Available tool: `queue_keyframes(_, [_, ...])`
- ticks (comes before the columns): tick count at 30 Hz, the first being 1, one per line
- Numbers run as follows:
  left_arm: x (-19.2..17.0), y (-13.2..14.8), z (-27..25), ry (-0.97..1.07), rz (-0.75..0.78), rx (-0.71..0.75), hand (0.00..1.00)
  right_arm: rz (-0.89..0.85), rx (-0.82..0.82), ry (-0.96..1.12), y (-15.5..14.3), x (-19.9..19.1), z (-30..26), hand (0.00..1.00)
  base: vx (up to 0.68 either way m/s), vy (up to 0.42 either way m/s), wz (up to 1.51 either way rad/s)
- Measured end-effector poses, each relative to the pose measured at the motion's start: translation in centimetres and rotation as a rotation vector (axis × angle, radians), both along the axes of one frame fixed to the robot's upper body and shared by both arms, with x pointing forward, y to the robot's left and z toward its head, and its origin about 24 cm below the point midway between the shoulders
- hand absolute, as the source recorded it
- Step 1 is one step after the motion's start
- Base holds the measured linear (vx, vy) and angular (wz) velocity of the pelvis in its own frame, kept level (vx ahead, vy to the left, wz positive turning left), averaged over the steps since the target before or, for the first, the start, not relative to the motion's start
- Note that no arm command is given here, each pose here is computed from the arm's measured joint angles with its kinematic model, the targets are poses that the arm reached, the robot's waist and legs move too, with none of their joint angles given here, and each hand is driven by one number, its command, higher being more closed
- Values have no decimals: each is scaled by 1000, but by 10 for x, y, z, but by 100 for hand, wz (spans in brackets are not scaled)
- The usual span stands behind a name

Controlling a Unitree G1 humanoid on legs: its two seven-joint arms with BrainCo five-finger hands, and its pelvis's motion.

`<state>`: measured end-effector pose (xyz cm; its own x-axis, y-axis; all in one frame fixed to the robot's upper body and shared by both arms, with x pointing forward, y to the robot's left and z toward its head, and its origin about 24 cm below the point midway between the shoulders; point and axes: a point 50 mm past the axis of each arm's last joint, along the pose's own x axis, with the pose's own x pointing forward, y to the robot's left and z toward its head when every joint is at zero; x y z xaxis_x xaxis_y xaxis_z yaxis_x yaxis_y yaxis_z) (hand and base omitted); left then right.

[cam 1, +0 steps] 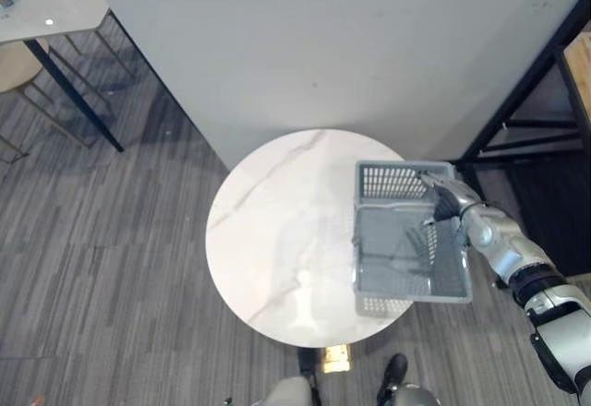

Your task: Pick vegetable in the basket

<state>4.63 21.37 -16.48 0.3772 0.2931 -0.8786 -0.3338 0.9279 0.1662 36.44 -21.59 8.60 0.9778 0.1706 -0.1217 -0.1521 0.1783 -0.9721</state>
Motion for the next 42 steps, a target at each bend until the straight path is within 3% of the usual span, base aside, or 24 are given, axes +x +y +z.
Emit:
queue_keyframes(39, [7, -1, 1, -14, -21, 12, 0, 26, -21, 4, 6, 2, 1, 0, 1, 0, 0])
queue_keyframes(40, [7, -1, 1, -16, -22, 13, 0, 26, -21, 4, 6, 2, 1, 100, 0, 0, 0])
queue_keyframes(42, [8, -1, 2, -20, -24, 14, 0, 25, -20, 9, 6, 1, -1, 100, 0, 0, 0])
